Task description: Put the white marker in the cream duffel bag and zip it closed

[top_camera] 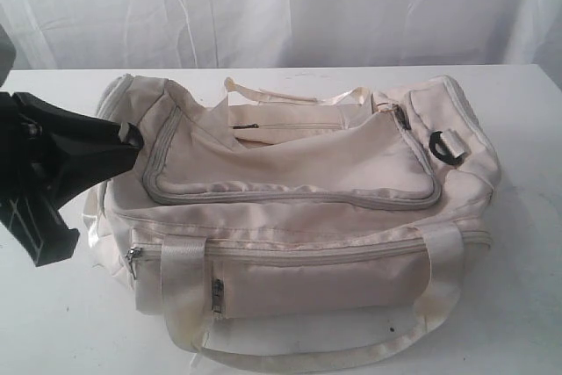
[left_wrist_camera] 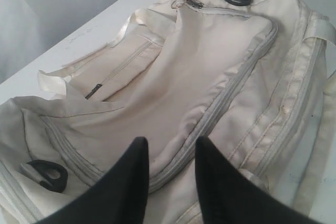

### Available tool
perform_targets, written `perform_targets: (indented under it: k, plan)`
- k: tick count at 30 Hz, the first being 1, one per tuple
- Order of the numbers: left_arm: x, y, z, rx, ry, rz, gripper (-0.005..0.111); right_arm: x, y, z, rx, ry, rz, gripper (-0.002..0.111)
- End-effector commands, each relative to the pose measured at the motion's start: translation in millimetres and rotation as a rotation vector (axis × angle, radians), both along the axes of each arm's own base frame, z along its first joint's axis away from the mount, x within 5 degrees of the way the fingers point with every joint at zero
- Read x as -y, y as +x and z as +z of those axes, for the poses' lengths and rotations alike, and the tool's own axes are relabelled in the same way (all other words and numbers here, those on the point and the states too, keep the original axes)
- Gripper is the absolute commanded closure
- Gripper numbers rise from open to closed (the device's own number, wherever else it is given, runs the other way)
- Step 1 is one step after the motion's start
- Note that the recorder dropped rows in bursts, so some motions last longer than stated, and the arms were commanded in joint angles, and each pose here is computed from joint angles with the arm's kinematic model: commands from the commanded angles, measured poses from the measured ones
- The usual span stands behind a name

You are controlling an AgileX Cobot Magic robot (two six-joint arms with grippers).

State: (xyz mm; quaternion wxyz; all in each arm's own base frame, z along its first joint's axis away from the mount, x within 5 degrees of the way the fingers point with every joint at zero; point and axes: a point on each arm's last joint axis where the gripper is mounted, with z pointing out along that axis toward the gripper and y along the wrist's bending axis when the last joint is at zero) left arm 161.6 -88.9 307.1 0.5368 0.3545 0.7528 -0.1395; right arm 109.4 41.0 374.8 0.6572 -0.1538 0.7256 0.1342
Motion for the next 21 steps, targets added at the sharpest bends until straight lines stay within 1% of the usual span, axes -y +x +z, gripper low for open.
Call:
perform_targets:
  k: [1,17,21]
  plan:
    - [0.9,-2.6,-0.7,-0.016,-0.021,-0.005,0.071,1.2,-0.4,-0.9,0.0,0.011,-0.011,0.108]
    - [0.8,-2.5,-0.7,-0.012,-0.018,-0.006,0.071,1.3,-0.1,-1.8,-0.005,0.01,-0.012,0.108]
    - [0.8,-2.5,-0.7,-0.012,-0.018,-0.006,0.071,4.1,-1.6,-6.4,0.004,0.005,-0.037,0.108]
